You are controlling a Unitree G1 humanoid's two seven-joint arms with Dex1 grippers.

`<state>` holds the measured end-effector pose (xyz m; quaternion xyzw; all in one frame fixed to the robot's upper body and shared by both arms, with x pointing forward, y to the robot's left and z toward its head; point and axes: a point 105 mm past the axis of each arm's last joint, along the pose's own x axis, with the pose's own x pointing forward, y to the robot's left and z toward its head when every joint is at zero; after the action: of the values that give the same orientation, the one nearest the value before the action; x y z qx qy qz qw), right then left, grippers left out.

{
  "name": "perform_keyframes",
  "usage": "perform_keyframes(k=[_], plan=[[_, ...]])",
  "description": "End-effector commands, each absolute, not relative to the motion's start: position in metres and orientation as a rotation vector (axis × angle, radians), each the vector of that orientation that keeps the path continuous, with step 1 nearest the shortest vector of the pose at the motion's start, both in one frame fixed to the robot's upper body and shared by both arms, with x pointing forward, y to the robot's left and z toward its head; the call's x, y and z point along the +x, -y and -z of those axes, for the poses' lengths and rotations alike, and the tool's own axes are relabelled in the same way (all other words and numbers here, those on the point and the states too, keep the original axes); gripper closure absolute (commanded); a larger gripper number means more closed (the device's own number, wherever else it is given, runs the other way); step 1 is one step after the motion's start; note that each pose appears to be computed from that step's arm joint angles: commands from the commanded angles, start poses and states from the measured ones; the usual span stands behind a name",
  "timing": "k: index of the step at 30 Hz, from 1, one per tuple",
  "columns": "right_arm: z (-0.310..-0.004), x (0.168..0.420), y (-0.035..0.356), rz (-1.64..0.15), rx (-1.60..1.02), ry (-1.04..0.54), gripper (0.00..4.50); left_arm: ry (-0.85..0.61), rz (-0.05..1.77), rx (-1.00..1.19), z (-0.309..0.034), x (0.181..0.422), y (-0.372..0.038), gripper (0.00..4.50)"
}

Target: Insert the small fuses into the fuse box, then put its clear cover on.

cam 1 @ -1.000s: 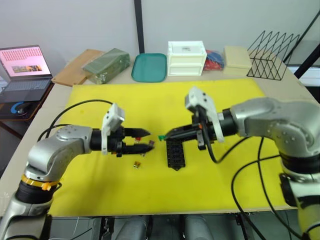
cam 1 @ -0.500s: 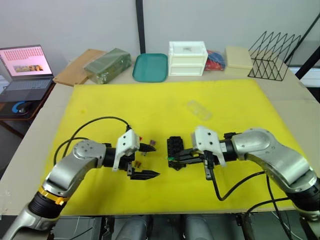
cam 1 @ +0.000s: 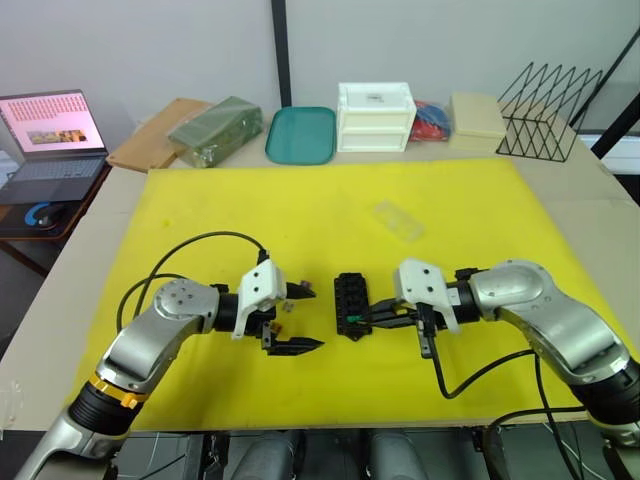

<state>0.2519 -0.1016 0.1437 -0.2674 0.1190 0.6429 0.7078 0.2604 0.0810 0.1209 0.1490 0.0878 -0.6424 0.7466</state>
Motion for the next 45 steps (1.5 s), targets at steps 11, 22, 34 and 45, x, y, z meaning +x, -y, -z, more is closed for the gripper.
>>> perform_keyframes(k=[11,22,34,45], plan=[[-0.142,0.257,0.107,-1.4,-0.622,-0.242,4.5,-0.157,1.415,0.344,-0.122,0.258,-0.081,0.02],[-0.152,0.257,0.106,-1.402,-0.595,-0.217,4.5,-0.161,1.422,0.346,-0.119,0.256,-0.082,0.02],[-0.158,0.255,0.106,-1.41,-0.556,-0.22,4.5,-0.156,1.425,0.35,-0.118,0.257,-0.081,0.02],[-0.146,0.253,0.107,-1.412,-0.552,-0.248,4.5,-0.155,1.421,0.357,-0.117,0.257,-0.083,0.02]])
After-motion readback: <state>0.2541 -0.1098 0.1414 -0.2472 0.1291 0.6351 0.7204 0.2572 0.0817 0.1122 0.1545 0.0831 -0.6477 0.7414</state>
